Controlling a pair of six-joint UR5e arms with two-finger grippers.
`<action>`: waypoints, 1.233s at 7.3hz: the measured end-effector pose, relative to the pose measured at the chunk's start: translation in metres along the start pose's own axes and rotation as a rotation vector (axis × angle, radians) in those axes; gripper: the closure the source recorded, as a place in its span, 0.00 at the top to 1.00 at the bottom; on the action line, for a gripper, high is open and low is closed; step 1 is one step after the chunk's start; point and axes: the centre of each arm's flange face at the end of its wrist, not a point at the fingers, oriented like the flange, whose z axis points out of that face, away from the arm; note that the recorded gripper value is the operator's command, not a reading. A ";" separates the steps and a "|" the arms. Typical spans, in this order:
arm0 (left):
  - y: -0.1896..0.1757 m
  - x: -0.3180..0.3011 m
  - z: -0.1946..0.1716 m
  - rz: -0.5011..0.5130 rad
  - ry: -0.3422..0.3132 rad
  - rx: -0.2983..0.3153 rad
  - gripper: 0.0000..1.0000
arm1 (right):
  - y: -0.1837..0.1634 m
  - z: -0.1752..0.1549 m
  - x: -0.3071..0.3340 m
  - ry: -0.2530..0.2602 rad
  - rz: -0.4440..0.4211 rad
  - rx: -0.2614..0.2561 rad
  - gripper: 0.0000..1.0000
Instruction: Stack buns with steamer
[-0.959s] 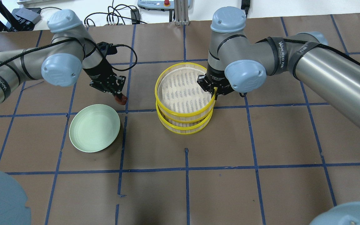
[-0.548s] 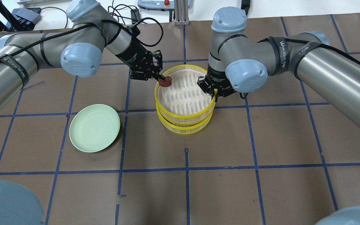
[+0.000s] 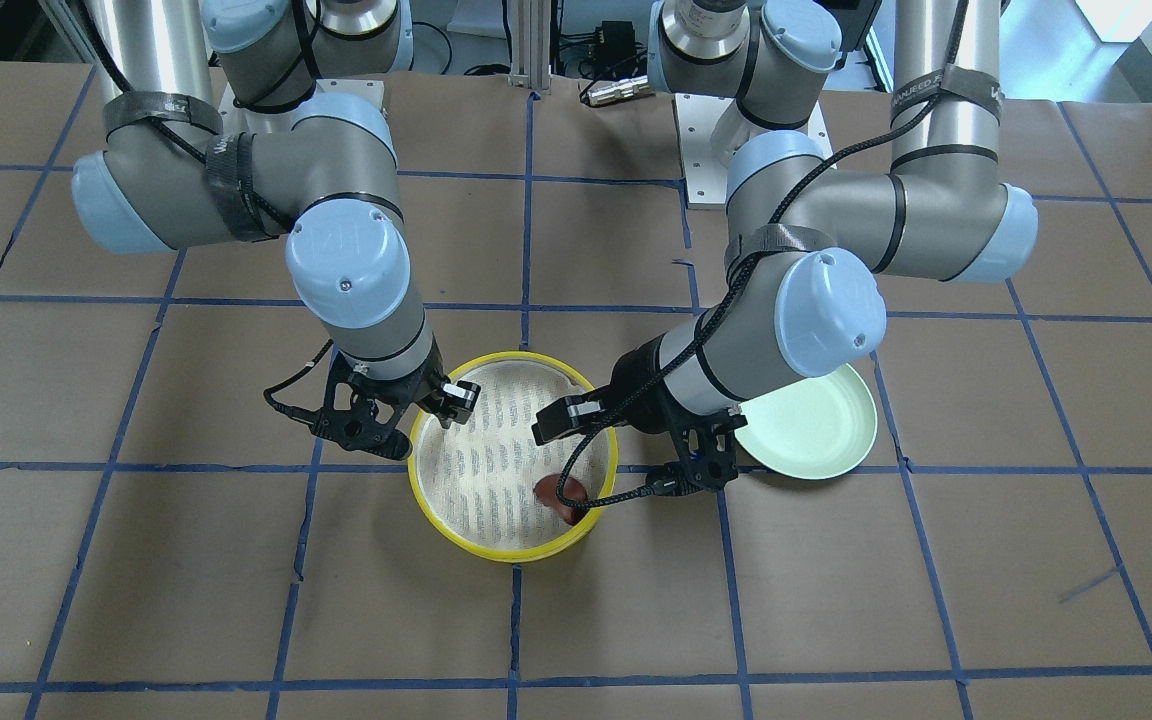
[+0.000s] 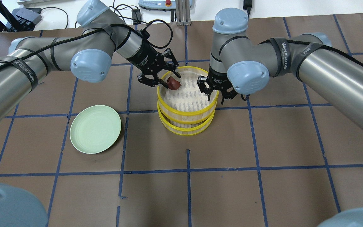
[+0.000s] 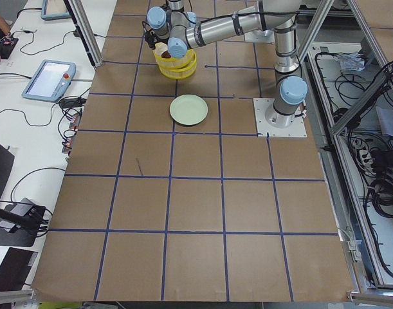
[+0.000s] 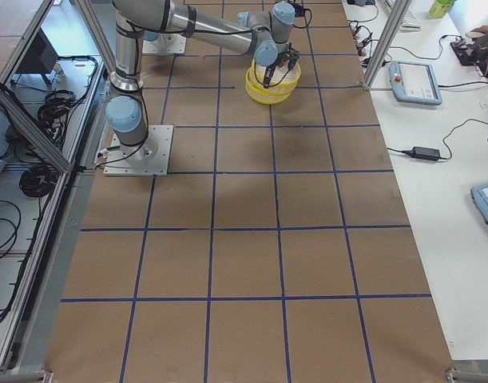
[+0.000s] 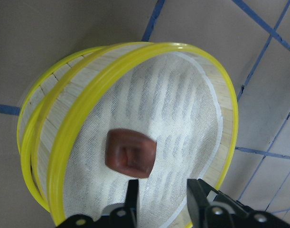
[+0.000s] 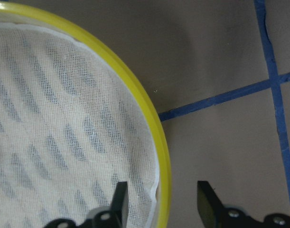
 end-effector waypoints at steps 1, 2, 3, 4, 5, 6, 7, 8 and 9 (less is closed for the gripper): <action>0.001 -0.002 -0.007 0.019 -0.049 0.036 1.00 | 0.000 -0.001 0.000 0.000 -0.003 0.000 0.85; 0.001 -0.006 -0.017 0.065 -0.129 0.088 1.00 | -0.004 -0.008 0.004 -0.004 -0.012 0.010 0.85; 0.002 -0.010 -0.033 0.139 -0.224 0.142 1.00 | -0.011 -0.031 0.014 -0.018 -0.029 0.037 0.85; 0.006 -0.015 -0.053 0.211 -0.309 0.180 1.00 | -0.018 -0.066 0.033 -0.027 -0.053 0.062 0.85; 0.021 -0.015 -0.078 0.263 -0.369 0.196 0.99 | -0.024 -0.107 0.064 -0.028 -0.082 0.071 0.85; 0.039 -0.013 -0.105 0.293 -0.420 0.194 1.00 | -0.021 -0.147 0.095 -0.024 -0.119 0.072 0.90; 0.056 -0.010 -0.129 0.333 -0.473 0.168 1.00 | -0.008 -0.188 0.120 -0.008 -0.158 0.073 0.92; 0.069 -0.004 -0.148 0.367 -0.500 0.145 1.00 | 0.014 -0.218 0.133 0.015 -0.186 0.071 0.96; 0.079 -0.002 -0.159 0.381 -0.515 0.127 1.00 | 0.033 -0.234 0.137 0.026 -0.205 0.063 1.00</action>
